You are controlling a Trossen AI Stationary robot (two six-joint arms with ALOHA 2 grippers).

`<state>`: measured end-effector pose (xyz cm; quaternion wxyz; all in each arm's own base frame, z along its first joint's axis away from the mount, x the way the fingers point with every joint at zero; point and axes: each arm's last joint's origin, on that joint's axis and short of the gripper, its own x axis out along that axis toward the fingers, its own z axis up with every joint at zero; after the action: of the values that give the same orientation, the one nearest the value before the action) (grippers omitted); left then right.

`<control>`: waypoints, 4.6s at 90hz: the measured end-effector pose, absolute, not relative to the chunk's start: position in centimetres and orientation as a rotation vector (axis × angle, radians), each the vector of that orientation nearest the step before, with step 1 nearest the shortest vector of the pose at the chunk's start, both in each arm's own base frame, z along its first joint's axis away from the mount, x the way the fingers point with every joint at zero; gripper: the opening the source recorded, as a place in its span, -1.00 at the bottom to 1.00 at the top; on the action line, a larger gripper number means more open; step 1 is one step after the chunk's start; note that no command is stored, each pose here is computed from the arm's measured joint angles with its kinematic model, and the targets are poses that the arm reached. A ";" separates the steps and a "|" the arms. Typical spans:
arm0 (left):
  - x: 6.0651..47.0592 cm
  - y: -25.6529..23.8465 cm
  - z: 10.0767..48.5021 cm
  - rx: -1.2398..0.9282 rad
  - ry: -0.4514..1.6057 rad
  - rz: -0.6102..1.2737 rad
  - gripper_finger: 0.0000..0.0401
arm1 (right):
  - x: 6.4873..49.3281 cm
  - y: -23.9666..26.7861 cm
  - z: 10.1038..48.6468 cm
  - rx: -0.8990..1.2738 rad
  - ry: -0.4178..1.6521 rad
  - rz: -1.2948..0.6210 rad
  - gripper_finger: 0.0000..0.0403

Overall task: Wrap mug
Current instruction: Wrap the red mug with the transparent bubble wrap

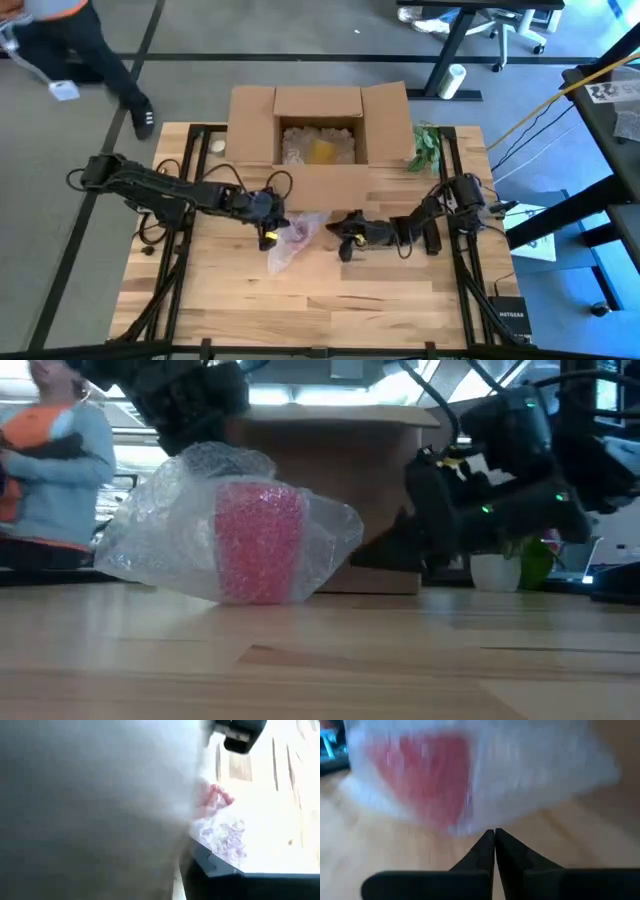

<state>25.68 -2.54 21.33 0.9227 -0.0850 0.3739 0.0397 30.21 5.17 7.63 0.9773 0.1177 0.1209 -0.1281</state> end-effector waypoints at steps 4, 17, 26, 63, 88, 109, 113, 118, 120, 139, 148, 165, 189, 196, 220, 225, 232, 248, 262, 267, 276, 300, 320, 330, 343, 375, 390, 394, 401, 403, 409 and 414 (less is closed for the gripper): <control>25.7 -2.6 21.3 -0.190 0.771 0.079 -1.00 | 30.3 4.8 7.8 0.232 0.225 -0.267 -1.00; 25.7 -2.7 21.2 -0.221 0.779 0.056 -1.00 | 30.6 3.7 8.4 0.219 0.165 -0.289 -1.00; 25.7 -2.7 21.2 -0.227 0.781 0.049 -1.00 | 31.0 3.2 8.6 0.227 0.159 -0.259 -1.00; 25.7 -2.4 21.2 -0.237 0.795 -0.011 -1.00 | 35.9 4.8 10.3 0.239 0.294 0.118 -1.00; 25.1 -2.0 20.7 -0.268 0.888 -0.069 -1.00 | 38.3 5.9 13.0 0.290 0.213 0.295 -1.00; 25.1 -2.0 20.6 -0.266 0.897 -0.072 -1.00 | 38.5 7.6 14.8 0.274 0.247 0.296 -1.00; 25.1 -2.0 20.6 -0.264 0.894 -0.073 -1.00 | 38.5 8.0 15.5 0.267 0.222 0.292 -1.00; 25.1 -2.0 20.6 -0.264 0.894 -0.073 -1.00 | 38.2 8.4 16.2 0.246 0.209 0.286 -1.00; 25.1 -2.0 20.6 -0.264 0.893 -0.073 -1.00 | 38.1 8.5 16.5 0.239 0.209 0.273 -1.00; 25.1 -2.0 20.6 -0.263 0.891 -0.075 -1.00 | 36.3 8.2 17.8 0.142 0.393 -0.024 -1.00; 25.1 -2.1 20.7 -0.267 0.888 -0.085 -1.00 | 35.5 7.6 18.2 0.125 0.462 -0.101 -1.00; 25.2 -2.1 20.7 -0.271 0.879 -0.094 -1.00 | 35.2 6.7 17.7 0.130 0.544 -0.087 -1.00; 25.2 -2.1 20.7 -0.267 0.879 -0.096 -1.00 | 36.0 7.1 19.6 -0.025 0.562 -0.012 -0.91; 25.2 -2.1 20.7 -0.267 0.879 -0.098 -1.00 | 36.3 7.0 20.4 -0.082 0.619 -0.032 -0.85; 25.2 -2.1 20.7 -0.264 0.880 -0.103 -1.00 | 36.1 6.9 21.2 -0.191 0.770 -0.049 -0.68; 25.2 -2.1 20.7 -0.260 0.880 -0.104 -1.00 | 36.0 6.8 21.1 -0.204 0.787 -0.054 -0.66; 25.2 -2.1 20.7 -0.259 0.880 -0.105 -1.00 | 35.9 6.7 21.0 -0.222 0.799 -0.073 -0.64; 25.2 -2.1 20.7 -0.259 0.879 -0.105 -1.00 | 36.0 6.4 21.1 -0.299 0.791 -0.120 -0.63; 25.2 -2.1 20.7 -0.262 0.880 -0.103 -1.00 | 36.4 5.7 20.4 -0.305 0.811 -0.136 -0.63; 25.2 -2.1 20.7 -0.264 0.881 -0.101 -1.00 | 36.7 5.5 19.8 -0.292 0.821 -0.115 -0.63; 25.2 -2.1 20.7 -0.264 0.880 -0.101 -1.00 | 37.0 5.4 19.0 -0.283 0.837 -0.093 -0.63; 25.2 -2.1 20.7 -0.258 0.880 -0.103 -1.00 | 37.5 5.4 18.8 -0.292 0.794 -0.141 -0.92; 25.2 -2.1 20.7 -0.258 0.877 -0.103 -1.00 | 38.4 5.7 20.1 -0.254 0.723 -0.116 -0.99; 25.3 -2.1 20.8 -0.254 0.871 -0.106 -1.00 | 39.1 6.1 21.6 -0.239 0.677 -0.090 -1.00; 25.2 -2.1 20.8 -0.255 0.872 -0.102 -1.00 | 40.1 6.7 24.0 -0.243 0.605 -0.033 -1.00; 25.2 -2.1 20.7 -0.258 0.881 -0.110 -1.00 | 38.5 6.4 23.3 -0.278 0.875 -0.040 -1.00; 25.2 -2.1 20.7 -0.262 0.882 -0.119 -1.00 | 38.4 6.4 22.2 -0.313 0.943 0.009 -0.99; 25.2 -2.1 20.7 -0.262 0.882 -0.119 -1.00 | 38.5 6.5 22.1 -0.319 0.941 0.026 -0.96; 25.2 -2.1 20.7 -0.263 0.882 -0.119 -1.00 | 38.6 6.5 22.2 -0.330 0.932 0.032 -0.88; 25.2 -2.1 20.7 -0.263 0.882 -0.119 -1.00 | 38.6 6.5 22.2 -0.335 0.927 0.034 -0.85; 25.2 -2.1 20.7 -0.264 0.882 -0.119 -1.00 | 38.6 6.5 22.3 -0.344 0.920 0.029 -0.74; 25.2 -2.1 20.7 -0.264 0.883 -0.119 -1.00 | 38.7 6.5 22.3 -0.349 0.916 0.016 -0.65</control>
<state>25.18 -2.11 20.72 0.8941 -0.1273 0.4256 -0.0575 38.68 6.47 22.29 0.8823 -0.1676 0.4398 0.0079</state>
